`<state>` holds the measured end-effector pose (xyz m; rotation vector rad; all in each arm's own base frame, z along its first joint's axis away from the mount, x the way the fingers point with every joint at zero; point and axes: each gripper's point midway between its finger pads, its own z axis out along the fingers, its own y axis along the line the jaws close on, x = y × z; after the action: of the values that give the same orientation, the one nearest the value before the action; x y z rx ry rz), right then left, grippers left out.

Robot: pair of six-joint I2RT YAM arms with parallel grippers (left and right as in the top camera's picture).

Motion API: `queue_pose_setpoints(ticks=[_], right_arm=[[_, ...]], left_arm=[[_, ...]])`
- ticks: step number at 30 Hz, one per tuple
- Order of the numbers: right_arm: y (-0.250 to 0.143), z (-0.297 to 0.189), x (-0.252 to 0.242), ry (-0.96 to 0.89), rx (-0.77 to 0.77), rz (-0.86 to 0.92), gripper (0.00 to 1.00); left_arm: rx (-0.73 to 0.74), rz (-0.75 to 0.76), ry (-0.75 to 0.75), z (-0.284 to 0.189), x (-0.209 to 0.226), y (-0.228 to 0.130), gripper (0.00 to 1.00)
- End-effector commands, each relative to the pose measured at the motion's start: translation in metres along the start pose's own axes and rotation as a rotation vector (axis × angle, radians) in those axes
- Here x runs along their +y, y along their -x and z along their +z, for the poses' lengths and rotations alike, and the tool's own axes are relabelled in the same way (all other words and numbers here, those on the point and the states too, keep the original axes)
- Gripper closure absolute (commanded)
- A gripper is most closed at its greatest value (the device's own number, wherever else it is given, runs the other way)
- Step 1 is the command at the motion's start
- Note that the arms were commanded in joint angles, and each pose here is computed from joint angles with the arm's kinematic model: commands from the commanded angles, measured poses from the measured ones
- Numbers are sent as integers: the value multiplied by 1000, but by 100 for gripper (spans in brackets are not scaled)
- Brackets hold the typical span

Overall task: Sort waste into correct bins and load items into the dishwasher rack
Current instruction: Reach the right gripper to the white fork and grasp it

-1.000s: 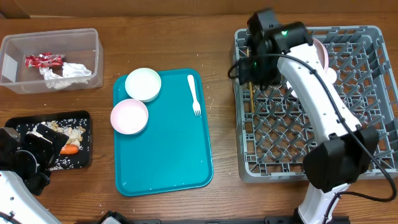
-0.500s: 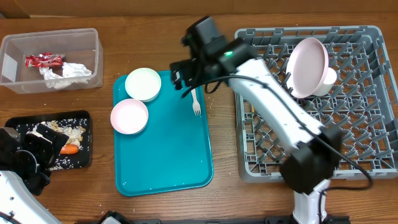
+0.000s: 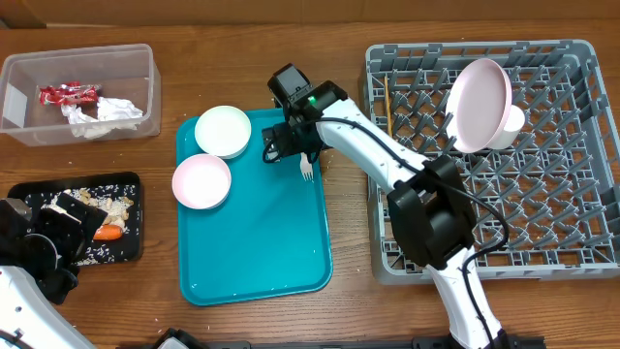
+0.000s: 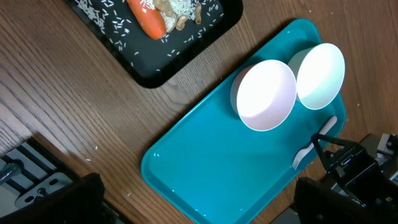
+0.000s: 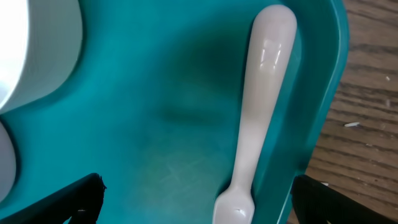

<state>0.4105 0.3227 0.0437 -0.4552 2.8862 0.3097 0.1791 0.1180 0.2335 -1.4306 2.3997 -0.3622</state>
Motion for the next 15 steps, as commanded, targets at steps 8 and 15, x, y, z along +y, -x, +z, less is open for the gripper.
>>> queue_pose_setpoints(ticks=[8, 15], right_arm=[[-3, 14, 6, -11, 11, 56, 0], [-5, 20, 6, -14, 18, 85, 0]], left_arm=[[7, -19, -12, 1, -1, 0, 0], [7, -19, -12, 1, -1, 0, 0]])
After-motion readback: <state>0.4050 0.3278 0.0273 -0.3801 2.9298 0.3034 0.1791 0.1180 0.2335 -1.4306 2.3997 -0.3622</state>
